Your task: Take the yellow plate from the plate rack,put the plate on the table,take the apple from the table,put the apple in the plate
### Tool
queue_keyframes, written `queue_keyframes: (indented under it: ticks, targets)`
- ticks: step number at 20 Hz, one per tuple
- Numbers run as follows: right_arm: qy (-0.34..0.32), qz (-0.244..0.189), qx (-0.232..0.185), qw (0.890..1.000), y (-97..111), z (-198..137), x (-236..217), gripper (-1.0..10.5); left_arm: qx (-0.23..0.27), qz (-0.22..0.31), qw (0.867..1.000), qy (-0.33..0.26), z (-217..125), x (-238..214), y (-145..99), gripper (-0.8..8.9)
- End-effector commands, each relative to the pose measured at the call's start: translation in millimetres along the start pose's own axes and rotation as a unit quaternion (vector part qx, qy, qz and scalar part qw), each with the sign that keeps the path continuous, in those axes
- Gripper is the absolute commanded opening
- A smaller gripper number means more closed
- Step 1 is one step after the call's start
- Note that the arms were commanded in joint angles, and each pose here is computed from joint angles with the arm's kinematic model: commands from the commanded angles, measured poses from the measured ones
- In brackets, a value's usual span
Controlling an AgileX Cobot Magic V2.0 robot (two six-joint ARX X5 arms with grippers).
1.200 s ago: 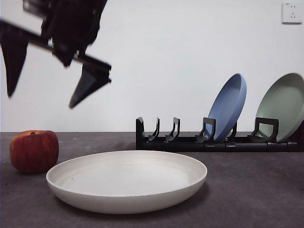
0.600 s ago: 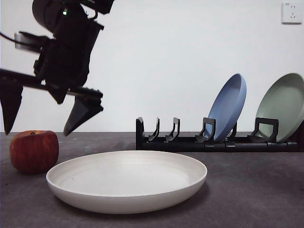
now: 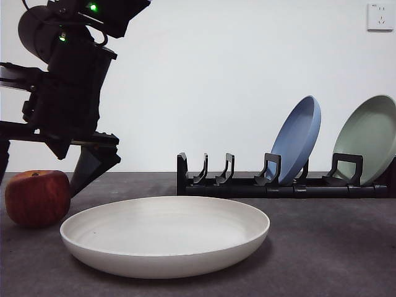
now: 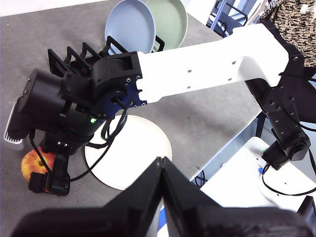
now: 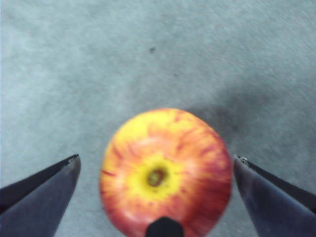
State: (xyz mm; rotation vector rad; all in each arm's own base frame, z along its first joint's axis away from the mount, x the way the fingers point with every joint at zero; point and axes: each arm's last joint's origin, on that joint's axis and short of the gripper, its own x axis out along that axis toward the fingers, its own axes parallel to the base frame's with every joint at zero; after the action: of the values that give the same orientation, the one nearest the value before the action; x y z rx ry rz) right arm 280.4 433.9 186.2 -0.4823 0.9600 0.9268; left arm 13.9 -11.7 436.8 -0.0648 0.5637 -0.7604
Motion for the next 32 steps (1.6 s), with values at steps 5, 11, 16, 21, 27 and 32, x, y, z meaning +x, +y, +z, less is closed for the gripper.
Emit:
queue_keyframes:
  ticks: [5,11,16,21,27,32]
  targets:
    - [0.028,0.004,0.008,1.0,-1,-8,15,-0.2,0.021,0.002,1.0,-0.003,0,0,0,-0.03]
    - [0.011,-0.012,0.024,1.0,-2,6,-54,0.0,0.022,0.003,1.0,-0.004,0,0,0,-0.03]
    - [0.013,-0.054,-0.009,0.998,7,-1,-116,0.0,0.022,0.003,1.0,-0.004,0,0,0,-0.03]
    - [-0.008,-0.057,-0.013,0.998,4,-66,-136,0.0,0.021,0.003,1.0,-0.004,0,0,0,-0.03]
    - [-0.07,-0.065,0.03,0.995,-13,-133,-135,0.0,0.022,0.016,1.0,-0.008,1,1,0,-0.03]
    - [-0.052,-0.049,0.045,0.996,-21,-156,-107,0.0,0.022,0.016,1.0,-0.007,1,2,0,-0.03]
